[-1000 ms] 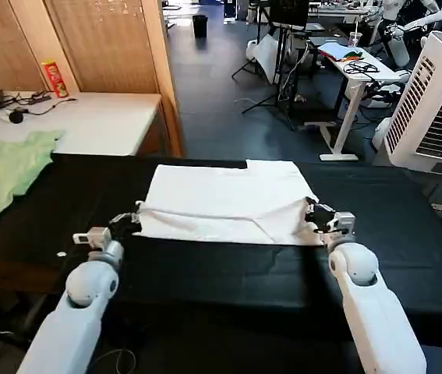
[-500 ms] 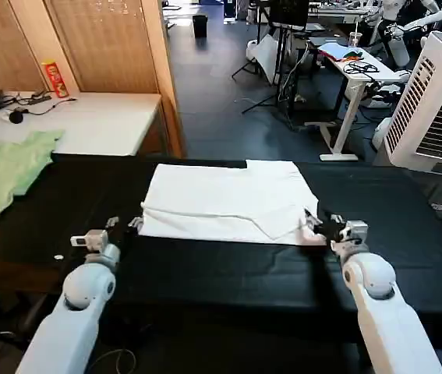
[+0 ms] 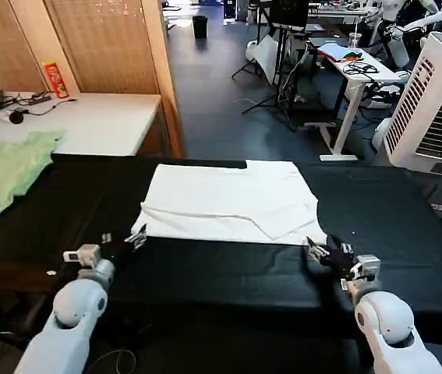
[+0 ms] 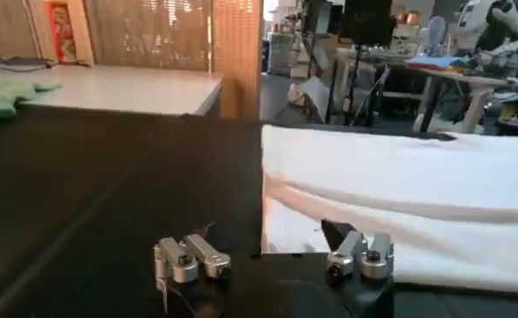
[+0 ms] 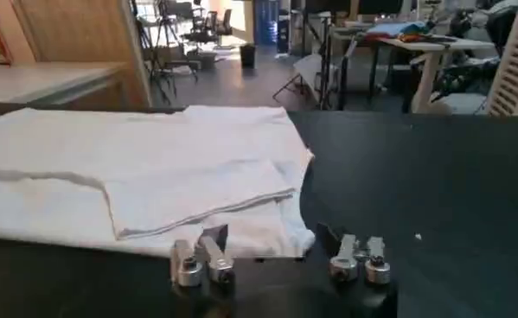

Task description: Fold and organize the clothes.

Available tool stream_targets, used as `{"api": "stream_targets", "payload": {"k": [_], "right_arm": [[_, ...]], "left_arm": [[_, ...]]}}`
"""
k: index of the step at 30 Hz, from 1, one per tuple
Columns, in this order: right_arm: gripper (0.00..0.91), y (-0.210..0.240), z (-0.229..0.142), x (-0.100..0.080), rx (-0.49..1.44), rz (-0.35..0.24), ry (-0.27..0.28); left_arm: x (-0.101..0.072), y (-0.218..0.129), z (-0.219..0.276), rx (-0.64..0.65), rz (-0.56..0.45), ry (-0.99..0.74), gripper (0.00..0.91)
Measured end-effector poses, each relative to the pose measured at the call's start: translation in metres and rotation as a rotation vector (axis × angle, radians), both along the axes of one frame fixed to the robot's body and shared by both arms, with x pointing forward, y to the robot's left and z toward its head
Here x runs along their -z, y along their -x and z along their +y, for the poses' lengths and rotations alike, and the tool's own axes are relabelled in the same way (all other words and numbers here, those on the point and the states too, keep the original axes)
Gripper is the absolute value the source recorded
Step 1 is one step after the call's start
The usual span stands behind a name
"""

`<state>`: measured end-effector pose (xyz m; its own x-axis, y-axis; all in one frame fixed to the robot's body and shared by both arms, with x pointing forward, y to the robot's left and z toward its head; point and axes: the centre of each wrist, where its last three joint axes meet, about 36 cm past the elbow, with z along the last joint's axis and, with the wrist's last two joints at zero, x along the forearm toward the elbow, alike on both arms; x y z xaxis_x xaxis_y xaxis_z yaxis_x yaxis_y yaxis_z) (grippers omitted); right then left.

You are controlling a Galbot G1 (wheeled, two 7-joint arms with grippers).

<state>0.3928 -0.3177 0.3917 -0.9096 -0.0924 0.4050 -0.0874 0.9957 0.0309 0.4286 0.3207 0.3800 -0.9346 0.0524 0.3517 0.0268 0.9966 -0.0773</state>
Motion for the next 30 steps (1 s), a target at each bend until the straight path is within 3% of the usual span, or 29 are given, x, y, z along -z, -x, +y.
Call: {"api": "stream_targets", "payload": {"k": [1,2,4,6,7,8,12,20,30], "right_arm": [[0.527,0.000,0.001,0.001,0.000,0.002,-0.001],[0.517,0.000,0.001,0.002,0.001,0.003,-0.002],[0.390,0.000,0.001,0.004,0.003,0.006,-0.004],[0.205,-0.001,0.001,0.005,0.006,0.009,-0.003],[0.176,-0.002,0.001,0.006,0.006,0.008,-0.004],[0.088,-0.002,0.001,0.006,0.006,0.008,-0.004],[0.078,0.003,0.002,0.002,0.018,0.014,0.007],[0.078,0.032,0.010,-0.031,0.032,0.040,0.051],[0.078,0.089,0.023,-0.047,0.027,0.114,0.106]], "left_arm": [[0.002,0.000,0.000,-0.002,0.003,0.002,0.185],[0.003,0.000,0.000,-0.003,0.006,0.003,0.156],[0.005,0.000,0.000,-0.005,0.011,0.006,0.000],[0.006,0.001,0.000,-0.004,0.014,0.008,0.000],[0.006,0.002,0.000,-0.003,0.015,0.008,0.000],[0.007,0.002,0.000,-0.003,0.016,0.008,0.000],[0.007,0.005,-0.002,0.001,0.016,-0.004,0.000],[0.004,0.027,0.002,0.010,0.031,-0.091,0.000],[-0.017,0.082,0.006,0.029,0.058,-0.174,0.000]]}}
